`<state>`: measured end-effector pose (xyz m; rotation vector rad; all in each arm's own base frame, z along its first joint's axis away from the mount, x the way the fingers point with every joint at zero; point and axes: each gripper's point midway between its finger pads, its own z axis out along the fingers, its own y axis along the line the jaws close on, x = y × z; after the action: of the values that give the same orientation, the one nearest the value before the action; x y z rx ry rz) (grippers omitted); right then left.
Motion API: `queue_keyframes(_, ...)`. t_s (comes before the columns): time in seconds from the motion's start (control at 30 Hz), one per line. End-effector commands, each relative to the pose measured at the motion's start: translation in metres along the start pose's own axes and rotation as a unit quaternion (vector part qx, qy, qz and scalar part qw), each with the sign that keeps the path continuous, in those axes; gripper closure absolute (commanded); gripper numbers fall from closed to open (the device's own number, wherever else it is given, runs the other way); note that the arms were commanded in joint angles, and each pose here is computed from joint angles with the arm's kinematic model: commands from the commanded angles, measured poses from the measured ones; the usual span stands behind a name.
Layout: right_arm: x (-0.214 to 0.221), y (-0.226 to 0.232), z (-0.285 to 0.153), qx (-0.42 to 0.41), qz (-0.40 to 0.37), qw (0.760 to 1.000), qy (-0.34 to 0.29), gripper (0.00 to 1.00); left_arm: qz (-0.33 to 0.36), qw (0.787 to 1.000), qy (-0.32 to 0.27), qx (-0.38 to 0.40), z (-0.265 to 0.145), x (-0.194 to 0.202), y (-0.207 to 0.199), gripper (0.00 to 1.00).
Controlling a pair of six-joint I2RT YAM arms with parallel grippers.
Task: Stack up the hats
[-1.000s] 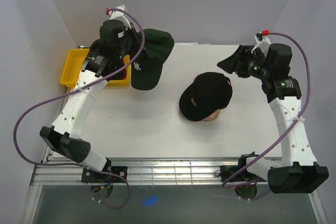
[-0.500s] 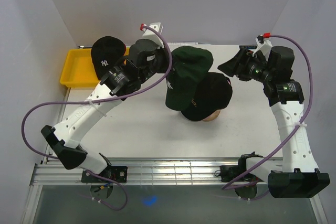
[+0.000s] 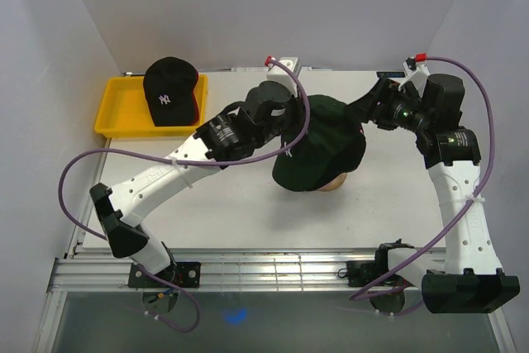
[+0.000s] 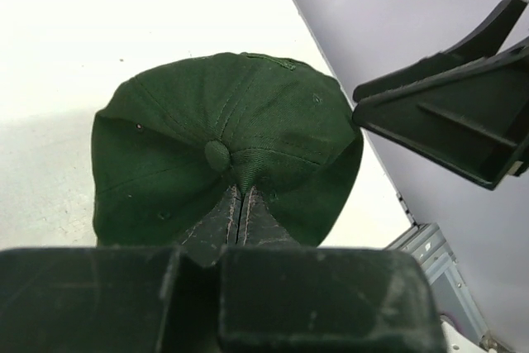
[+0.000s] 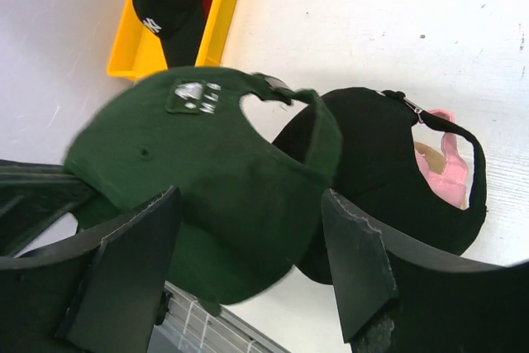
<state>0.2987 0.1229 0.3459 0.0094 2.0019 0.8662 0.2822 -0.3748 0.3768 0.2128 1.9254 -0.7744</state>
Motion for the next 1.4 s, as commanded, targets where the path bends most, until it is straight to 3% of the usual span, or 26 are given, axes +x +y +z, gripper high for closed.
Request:
queue_keyframes(0.0, -0.021, 0.015, -0.012, -0.004, -0.026, 0.999, -0.031, 0.26, -0.009, 0.999, -0.028, 0.013, -0.001, -0.014, -0.018, 1.00)
queue_keyframes(0.23, -0.041, 0.000, -0.022, 0.067, -0.051, 0.995, -0.054, 0.25, -0.005, 1.000, -0.011, 0.015, 0.014, 0.005, -0.023, 1.00)
queue_keyframes(0.53, -0.046, -0.007, -0.020, 0.085, -0.057, 0.993, -0.055, 0.23, 0.033, 0.999, 0.005, 0.043, 0.022, 0.028, -0.031, 1.00)
queue_keyframes(1.03, -0.035, -0.018, -0.013, 0.091, -0.051, 0.994, -0.042, 0.23, 0.109, 0.992, 0.050, 0.041, 0.046, 0.083, -0.017, 1.00)
queue_keyframes(1.37, -0.009, -0.048, 0.008, 0.115, -0.040, 0.993, -0.005, 0.23, 0.157, 0.981, 0.105, 0.050, 0.062, 0.132, -0.009, 1.00)
